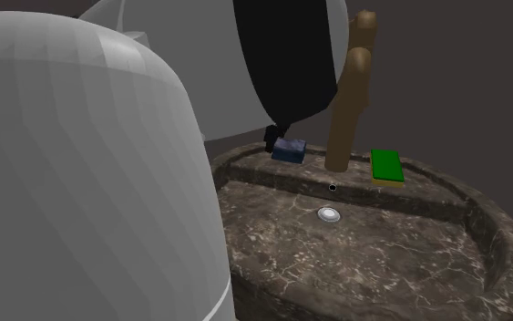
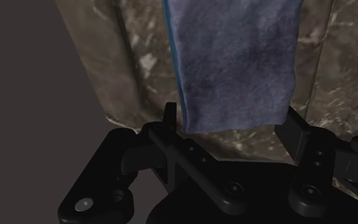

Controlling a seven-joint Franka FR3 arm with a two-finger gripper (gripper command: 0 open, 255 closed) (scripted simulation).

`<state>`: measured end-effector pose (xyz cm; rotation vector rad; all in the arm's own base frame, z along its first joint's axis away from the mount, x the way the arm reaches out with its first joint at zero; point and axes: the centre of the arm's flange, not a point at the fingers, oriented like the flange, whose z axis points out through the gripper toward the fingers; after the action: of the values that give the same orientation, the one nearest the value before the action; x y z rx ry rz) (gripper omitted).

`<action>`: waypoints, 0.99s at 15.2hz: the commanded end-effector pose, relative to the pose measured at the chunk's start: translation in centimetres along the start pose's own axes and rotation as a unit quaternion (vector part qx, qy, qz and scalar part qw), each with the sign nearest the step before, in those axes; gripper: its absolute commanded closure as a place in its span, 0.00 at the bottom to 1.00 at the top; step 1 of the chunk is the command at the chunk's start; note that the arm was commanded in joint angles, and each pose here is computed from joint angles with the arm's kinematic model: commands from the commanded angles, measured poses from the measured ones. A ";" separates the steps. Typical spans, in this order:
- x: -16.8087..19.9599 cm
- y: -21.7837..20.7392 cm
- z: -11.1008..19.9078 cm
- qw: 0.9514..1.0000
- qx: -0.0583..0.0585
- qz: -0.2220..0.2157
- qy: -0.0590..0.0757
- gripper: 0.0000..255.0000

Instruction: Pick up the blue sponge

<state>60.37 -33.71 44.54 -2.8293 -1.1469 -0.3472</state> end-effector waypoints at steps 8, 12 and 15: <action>0.9 0.1 -3.6 1.000 0.000 0.000 0.000 1.00; 1.4 0.1 -5.6 1.000 0.000 0.000 0.000 1.00; 1.7 0.2 -7.2 1.000 0.000 0.000 0.000 1.00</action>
<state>60.46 -33.63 51.40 -2.8297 -1.1460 -0.3466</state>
